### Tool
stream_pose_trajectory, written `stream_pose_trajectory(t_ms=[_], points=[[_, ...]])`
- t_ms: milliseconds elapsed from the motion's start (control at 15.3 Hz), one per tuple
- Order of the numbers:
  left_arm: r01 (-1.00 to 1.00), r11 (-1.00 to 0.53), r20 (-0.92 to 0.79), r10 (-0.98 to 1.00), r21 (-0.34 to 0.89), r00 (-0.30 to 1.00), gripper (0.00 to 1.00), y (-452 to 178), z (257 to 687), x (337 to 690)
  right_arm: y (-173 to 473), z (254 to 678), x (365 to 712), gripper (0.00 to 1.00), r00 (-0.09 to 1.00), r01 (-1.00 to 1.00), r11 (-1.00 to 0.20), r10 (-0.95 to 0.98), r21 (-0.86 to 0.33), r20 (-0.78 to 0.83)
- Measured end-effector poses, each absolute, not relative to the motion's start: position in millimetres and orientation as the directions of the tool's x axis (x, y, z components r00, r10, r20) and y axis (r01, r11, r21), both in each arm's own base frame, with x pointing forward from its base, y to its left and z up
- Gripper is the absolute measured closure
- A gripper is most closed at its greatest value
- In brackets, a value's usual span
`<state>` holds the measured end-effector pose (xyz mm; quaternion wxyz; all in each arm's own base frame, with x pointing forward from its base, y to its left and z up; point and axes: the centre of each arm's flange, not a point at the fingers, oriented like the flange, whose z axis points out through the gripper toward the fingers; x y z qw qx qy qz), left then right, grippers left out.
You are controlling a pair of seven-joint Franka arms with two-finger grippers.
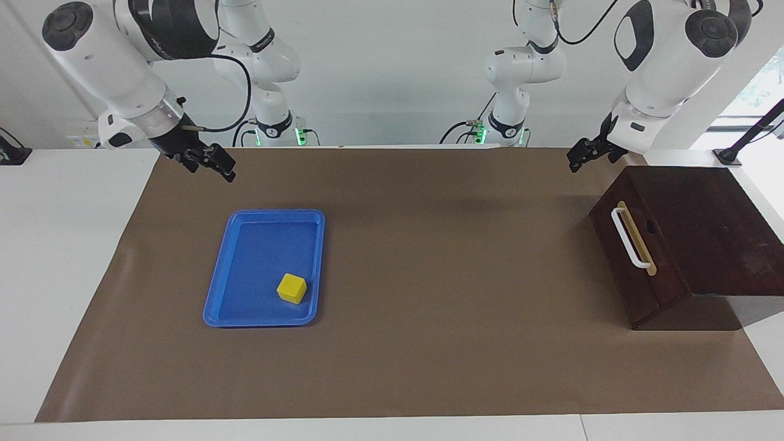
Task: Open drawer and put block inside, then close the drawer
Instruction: 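Move the right gripper over the yellow cube while the left gripper reaches the drawer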
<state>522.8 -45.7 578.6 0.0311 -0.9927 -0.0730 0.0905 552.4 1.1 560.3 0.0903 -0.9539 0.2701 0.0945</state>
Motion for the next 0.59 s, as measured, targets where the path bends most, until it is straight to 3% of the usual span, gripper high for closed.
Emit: stream_pose_trajectory(t_ms=[261, 457, 587], points=[[0.144, -0.988, -0.09, 0.149, -0.056, 0.985, 0.0, -45, 585, 531, 1, 507, 595, 0.0, 0.466, -0.884, -0.436, -0.787, -0.172, -0.404], [0.123, -0.989, 0.036, 0.121, -0.084, 0.992, 0.0, -42, 569, 549, 0, 463, 618, 0.0, 0.187, -0.981, -0.127, -0.832, -0.15, -0.523], [0.09, -0.986, 0.058, 0.083, -0.139, 0.995, 0.0, -39, 533, 562, 1, 438, 620, 0.0, 0.056, -0.992, 0.021, -0.81, -0.124, -0.584]])
